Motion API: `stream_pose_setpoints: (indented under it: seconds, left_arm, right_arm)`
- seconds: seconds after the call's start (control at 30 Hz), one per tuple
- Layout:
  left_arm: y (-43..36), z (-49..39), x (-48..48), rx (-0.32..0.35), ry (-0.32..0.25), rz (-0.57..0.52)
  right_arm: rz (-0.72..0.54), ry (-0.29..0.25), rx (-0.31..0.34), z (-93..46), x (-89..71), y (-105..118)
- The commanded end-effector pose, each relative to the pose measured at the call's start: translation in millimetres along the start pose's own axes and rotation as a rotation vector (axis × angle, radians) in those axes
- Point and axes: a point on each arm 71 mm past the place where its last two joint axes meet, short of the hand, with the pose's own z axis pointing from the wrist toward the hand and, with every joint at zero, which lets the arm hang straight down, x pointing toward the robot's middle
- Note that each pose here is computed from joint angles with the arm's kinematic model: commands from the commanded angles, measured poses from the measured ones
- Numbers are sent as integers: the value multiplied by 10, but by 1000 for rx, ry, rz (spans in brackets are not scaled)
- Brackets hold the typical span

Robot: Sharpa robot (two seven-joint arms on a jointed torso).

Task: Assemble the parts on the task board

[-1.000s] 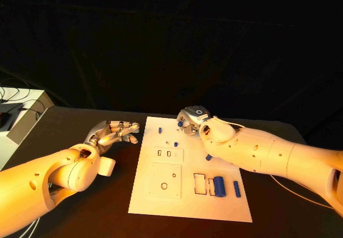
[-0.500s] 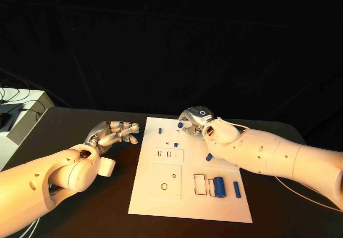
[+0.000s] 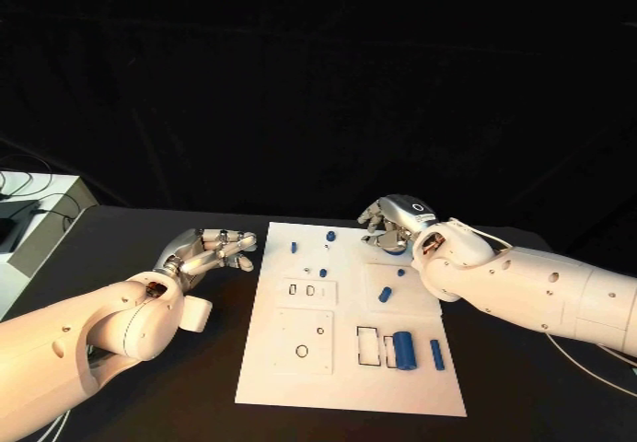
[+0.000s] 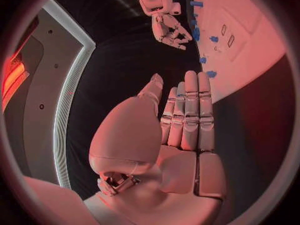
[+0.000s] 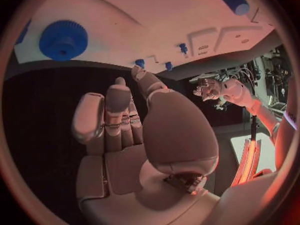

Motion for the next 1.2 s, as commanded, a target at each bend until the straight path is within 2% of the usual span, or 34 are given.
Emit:
stream_pose_setpoints:
  seconds: [0.03, 0.23, 0.5, 0.73, 1.2]
  left_arm:
    - [-6, -1, 7, 10, 18, -2]
    - [1, -2, 4, 10, 20, -3]
    - [12, -6, 15, 8, 24, -6]
    - [15, -9, 25, 8, 28, -7]
    - [3, -11, 65, 15, 39, -10]
  right_arm:
    - [117, 56, 55, -64, -22, -128]
    - [121, 108, 121, -153, -59, -386]
    - [98, 149, 177, -205, -72, -586]
    - [73, 177, 208, -211, -66, -692]
    - [75, 189, 244, -135, -19, -774]
